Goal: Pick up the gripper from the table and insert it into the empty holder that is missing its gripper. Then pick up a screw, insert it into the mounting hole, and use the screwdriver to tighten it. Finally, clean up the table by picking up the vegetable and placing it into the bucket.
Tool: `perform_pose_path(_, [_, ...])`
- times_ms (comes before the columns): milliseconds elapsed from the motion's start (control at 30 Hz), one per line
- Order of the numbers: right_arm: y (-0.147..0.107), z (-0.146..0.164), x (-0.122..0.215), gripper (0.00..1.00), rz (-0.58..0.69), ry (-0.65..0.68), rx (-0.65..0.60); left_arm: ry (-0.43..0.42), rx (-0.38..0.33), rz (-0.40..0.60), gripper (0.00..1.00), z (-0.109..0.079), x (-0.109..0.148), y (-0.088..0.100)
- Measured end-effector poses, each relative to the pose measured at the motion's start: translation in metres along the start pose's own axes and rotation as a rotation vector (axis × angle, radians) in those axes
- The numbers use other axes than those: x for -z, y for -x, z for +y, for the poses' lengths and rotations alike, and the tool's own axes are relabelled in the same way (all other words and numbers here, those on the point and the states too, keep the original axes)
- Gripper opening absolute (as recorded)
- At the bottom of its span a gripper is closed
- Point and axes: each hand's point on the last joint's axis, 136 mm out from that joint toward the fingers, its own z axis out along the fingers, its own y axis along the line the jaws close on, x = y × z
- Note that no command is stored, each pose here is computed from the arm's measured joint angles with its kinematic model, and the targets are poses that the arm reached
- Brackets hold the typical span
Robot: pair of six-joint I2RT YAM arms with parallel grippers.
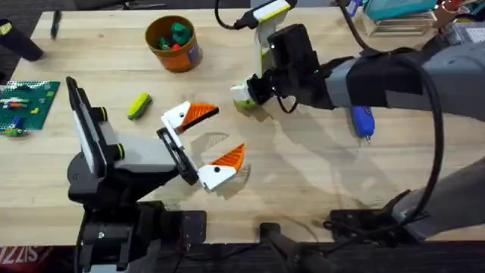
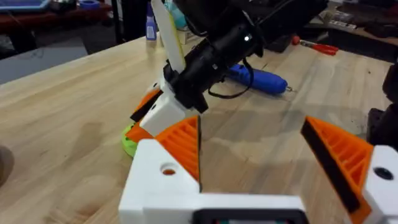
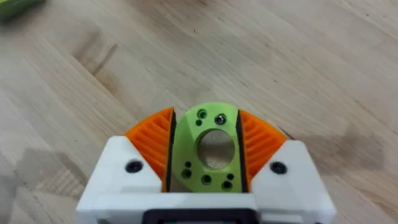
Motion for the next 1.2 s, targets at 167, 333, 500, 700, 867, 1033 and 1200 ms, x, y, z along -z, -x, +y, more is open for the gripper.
perform_pose_path(167, [0.0027,0.0000,-0.0003,0.512,-0.012,0.000,0.002,0.000,0.000,0.000,0.985,0.0000,0.0000,0.0000])
perform_pose_path(333, [0.0019,-0.0002,-0.0013,0.492,-0.010,0.000,0.002,0.000,0.000,0.000,0.985,0.0000,0.0000,0.0001])
perform_pose_path(500, [0.0022,-0.0002,-0.0013,0.444,-0.011,0.000,0.002,0.000,0.000,0.000,0.985,0.0000,0.0000,0.0000])
perform_pose_path(700, [0.0022,-0.0002,-0.0013,0.365,-0.011,0.000,0.002,0.000,0.000,0.000,0.985,0.0000,0.0000,0.0001])
perform_pose_path(867, [0.0025,-0.0012,-0.0016,0.362,-0.013,-0.005,0.002,0.000,0.000,0.000,0.985,0.0000,0.0000,0.0000])
perform_pose_path(1033, [-0.0017,-0.0055,-0.0085,0.360,-0.010,-0.022,0.002,0.000,0.000,0.000,0.985,0.0000,0.0000,0.0000])
perform_pose_path(1200, [-0.0009,-0.0062,-0.0085,0.357,-0.013,-0.026,0.002,0.000,0.000,0.000,0.985,0.0000,0.0000,0.0000])
